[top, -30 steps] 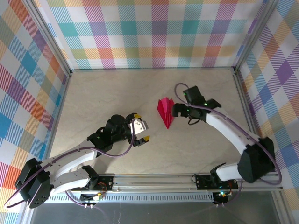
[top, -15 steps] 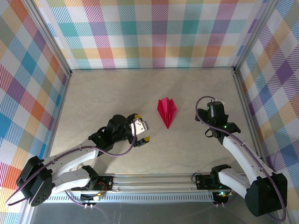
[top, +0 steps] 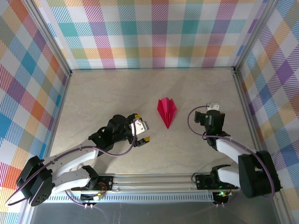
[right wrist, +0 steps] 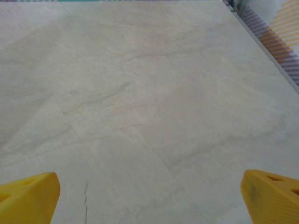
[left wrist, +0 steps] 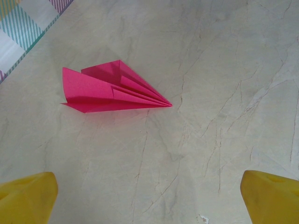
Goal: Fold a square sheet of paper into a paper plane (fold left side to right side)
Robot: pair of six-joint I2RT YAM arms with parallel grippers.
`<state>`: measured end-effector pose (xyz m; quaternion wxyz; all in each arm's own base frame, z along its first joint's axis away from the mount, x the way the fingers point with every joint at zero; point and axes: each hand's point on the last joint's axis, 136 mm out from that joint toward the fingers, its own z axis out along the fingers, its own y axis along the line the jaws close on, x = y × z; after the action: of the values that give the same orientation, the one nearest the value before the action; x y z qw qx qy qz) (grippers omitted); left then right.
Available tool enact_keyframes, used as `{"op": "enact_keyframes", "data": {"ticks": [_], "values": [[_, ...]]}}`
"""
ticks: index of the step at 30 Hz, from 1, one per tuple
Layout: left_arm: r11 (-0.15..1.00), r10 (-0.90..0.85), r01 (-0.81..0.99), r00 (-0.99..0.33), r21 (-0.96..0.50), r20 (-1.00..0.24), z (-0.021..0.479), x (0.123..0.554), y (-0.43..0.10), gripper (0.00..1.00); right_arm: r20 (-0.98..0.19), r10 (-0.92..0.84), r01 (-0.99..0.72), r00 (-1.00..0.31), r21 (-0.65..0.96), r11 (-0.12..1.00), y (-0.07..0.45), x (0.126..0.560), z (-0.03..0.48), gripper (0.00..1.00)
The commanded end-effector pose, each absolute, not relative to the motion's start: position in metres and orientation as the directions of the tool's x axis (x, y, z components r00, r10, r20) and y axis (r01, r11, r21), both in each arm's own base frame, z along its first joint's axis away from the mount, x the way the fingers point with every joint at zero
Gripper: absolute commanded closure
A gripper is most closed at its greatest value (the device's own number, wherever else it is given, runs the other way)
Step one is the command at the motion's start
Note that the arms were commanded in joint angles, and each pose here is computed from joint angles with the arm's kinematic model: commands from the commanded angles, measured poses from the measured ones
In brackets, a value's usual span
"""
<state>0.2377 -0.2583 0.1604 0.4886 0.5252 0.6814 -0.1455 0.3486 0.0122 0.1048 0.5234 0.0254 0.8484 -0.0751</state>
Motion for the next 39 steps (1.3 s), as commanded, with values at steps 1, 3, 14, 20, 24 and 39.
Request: {"op": "enact_keyframes", "data": {"ticks": [1, 3, 14, 20, 24, 39], "values": [[0.403, 0.551, 0.854, 0.061, 0.33, -0.832, 0.174, 0.24, -0.265, 0.0, -0.957, -0.075, 0.069, -0.281, -0.098, 0.993, 0.022, 0.371, 0.134, 0.01], [0.401, 0.553, 0.855, 0.061, 0.329, -0.831, 0.173, 0.24, -0.265, 0.0, -0.957, -0.091, 0.046, -0.275, -0.108, 0.993, 0.024, 0.374, 0.127, 0.01], [0.488, 0.546, 0.791, 0.052, 0.368, -0.836, 0.179, 0.255, -0.255, 0.0, -0.957, -0.027, 0.009, -0.289, -0.031, 0.999, 0.017, 0.386, 0.105, 0.01], [0.513, 0.559, 0.758, 0.061, 0.403, -0.827, 0.179, 0.261, -0.249, 0.0, -0.947, 0.015, 0.039, -0.32, 0.002, 0.999, 0.007, 0.396, 0.095, 0.01], [0.584, 0.541, 0.703, 0.037, 0.406, -0.84, 0.187, 0.272, -0.24, 0.0, -0.936, 0.048, 0.05, -0.35, 0.033, 0.998, 0.001, 0.396, 0.092, 0.01], [0.873, 0.349, 0.421, -0.191, 0.245, -0.917, 0.252, 0.328, -0.159, 0.0, -0.937, 0.047, 0.05, -0.345, 0.032, 0.998, 0.001, 0.396, 0.093, 0.01]]}}
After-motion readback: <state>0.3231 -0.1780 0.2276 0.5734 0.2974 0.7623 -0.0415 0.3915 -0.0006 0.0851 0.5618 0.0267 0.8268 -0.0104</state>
